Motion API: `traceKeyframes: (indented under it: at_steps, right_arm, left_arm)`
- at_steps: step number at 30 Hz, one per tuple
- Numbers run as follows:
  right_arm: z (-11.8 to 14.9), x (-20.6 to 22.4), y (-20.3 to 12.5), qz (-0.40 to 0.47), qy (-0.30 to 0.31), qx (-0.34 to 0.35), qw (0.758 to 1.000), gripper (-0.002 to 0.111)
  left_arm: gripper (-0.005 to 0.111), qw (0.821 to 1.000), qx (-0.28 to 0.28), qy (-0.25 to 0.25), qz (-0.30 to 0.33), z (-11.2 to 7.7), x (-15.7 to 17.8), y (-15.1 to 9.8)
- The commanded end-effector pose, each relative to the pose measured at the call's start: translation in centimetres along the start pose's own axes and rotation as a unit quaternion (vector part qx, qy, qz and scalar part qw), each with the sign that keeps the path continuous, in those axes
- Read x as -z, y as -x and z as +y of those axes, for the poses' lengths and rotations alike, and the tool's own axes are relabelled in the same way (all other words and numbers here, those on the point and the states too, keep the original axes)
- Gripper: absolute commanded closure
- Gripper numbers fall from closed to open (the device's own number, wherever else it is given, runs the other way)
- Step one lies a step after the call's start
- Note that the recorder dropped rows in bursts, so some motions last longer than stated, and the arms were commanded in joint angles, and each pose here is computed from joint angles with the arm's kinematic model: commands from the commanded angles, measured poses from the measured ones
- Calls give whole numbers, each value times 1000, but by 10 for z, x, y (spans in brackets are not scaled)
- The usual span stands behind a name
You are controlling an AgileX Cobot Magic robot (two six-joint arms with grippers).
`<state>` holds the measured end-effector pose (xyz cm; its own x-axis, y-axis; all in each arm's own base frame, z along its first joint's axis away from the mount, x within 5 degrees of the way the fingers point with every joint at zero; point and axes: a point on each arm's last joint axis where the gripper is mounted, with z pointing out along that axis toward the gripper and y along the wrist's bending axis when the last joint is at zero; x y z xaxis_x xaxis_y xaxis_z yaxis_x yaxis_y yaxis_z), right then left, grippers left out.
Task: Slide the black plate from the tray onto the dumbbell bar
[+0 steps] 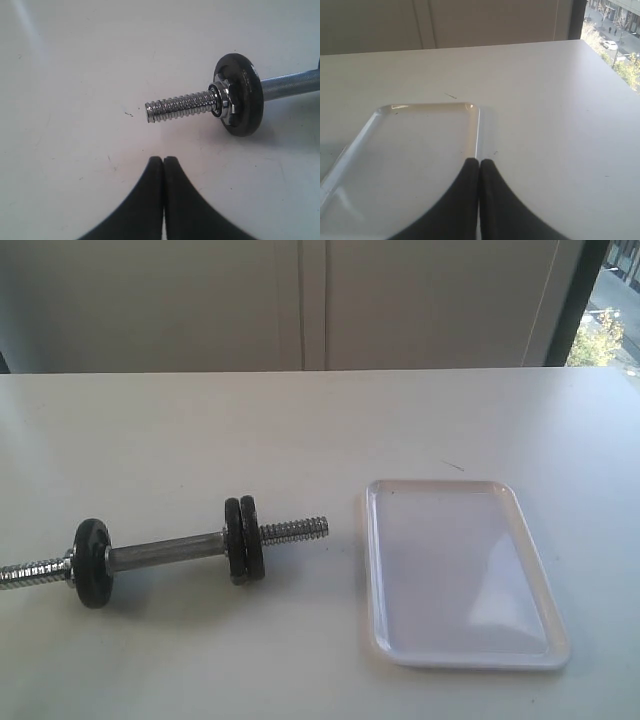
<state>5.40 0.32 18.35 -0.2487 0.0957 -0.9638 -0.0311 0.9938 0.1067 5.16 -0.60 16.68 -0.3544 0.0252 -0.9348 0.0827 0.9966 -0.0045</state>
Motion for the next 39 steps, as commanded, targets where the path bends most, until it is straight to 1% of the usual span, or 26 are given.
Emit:
traceKeyframes:
  at_steps: [1,36,38,39]
  right_arm:
    - [0,0,1,-9,-3,-1,1000,108]
    - [0,0,1,-9,-3,-1,1000,108]
    - [0,0,1,-9,-3,-16,1000,108]
    - [0,0,1,-9,-3,-11,1000,108]
  left_arm:
    - [107,1000,3,-5,-2,-1,0,0]
    - [107,1000,3,-5,-2,-1,0,0]
    - [107,1000,3,-5,-2,-1,0,0]
    - [107,1000,3,-5,-2,-1,0,0]
